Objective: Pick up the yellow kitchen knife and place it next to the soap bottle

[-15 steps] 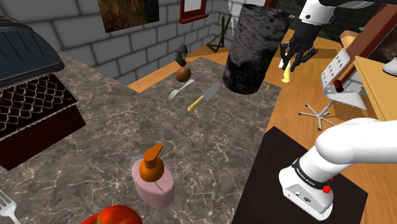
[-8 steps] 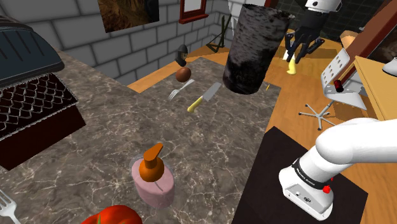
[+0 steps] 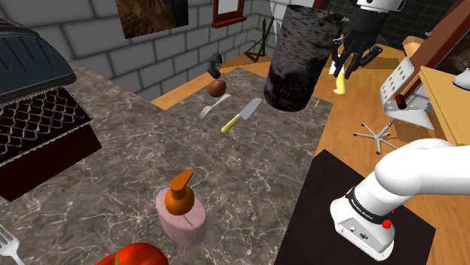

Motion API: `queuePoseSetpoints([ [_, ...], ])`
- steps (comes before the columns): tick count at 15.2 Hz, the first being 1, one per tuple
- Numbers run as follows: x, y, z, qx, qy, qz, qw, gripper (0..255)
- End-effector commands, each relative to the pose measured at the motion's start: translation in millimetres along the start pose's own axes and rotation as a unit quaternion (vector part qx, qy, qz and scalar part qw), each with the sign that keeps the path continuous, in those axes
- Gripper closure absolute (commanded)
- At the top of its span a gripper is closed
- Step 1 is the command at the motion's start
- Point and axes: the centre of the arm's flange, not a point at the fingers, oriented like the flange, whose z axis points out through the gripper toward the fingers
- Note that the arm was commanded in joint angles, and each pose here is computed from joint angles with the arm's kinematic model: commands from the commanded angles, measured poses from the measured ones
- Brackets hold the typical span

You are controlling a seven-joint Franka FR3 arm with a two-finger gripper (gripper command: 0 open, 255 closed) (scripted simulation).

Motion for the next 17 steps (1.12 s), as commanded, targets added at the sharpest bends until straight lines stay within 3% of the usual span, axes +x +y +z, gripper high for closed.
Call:
queuePoseSetpoints([
  [1, -24.8, -12.8, 2.1, 0.0, 0.0, 0.001, 1.0, 255],
  [17, -208.1, -117.4, 11.0, 0.0, 0.0, 0.001, 1.0, 255],
])
